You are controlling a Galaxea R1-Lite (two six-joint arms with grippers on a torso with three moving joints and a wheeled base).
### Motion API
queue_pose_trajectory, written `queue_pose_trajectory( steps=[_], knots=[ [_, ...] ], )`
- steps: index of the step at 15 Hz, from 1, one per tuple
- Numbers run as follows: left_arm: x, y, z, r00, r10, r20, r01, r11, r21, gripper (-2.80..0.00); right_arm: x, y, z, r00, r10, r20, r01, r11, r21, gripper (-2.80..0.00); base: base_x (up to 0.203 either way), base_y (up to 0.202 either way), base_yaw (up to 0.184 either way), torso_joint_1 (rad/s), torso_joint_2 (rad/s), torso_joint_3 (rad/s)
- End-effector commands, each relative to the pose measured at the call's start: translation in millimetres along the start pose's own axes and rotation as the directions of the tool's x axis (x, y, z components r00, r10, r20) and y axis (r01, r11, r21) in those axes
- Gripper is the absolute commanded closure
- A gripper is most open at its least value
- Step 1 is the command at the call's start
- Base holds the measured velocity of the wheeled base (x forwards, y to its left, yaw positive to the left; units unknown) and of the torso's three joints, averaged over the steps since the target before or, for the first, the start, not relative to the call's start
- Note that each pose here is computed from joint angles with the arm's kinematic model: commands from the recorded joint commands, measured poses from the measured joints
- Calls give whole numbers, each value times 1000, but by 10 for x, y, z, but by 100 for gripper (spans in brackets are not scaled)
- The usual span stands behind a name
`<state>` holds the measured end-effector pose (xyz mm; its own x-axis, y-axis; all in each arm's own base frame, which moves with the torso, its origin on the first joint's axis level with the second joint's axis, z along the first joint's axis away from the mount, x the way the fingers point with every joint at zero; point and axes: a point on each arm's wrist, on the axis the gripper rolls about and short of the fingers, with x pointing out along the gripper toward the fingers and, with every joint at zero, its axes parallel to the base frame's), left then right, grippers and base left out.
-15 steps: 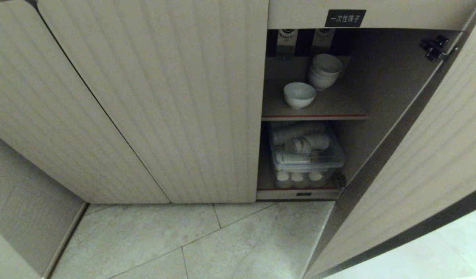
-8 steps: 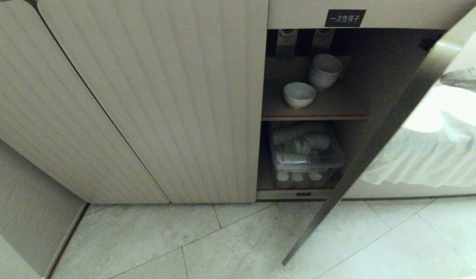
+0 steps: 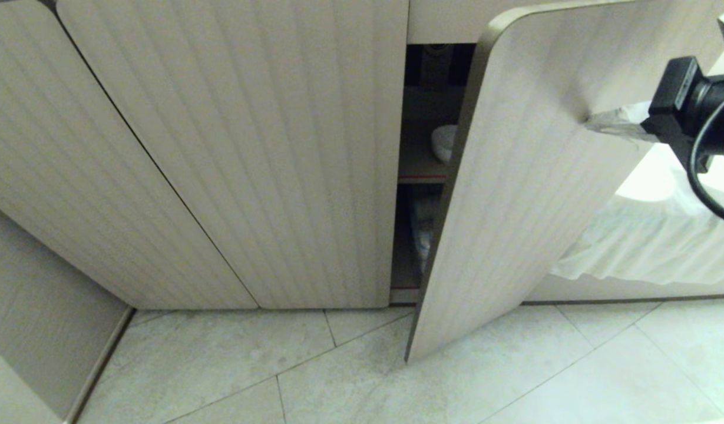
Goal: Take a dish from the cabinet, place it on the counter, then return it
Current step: Close the cabinet door
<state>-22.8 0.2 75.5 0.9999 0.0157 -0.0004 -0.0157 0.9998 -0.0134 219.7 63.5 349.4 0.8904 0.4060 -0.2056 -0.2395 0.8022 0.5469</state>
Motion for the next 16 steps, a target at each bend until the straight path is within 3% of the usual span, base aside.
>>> queue_pose_trajectory(
  steps=[1, 16],
  knots=[
    [0, 0, 0, 1000, 1, 0, -1, 1000, 0, 0, 200, -35, -37, 1000, -4, -23, 4, 1000, 5, 0, 0, 0, 0, 0, 0, 0],
    [0, 0, 0, 1000, 1, 0, -1, 1000, 0, 0, 1076, -186, -62, 1000, 7, 5, -7, 1000, -5, 0, 0, 0, 0, 0, 0, 0]
  ],
)
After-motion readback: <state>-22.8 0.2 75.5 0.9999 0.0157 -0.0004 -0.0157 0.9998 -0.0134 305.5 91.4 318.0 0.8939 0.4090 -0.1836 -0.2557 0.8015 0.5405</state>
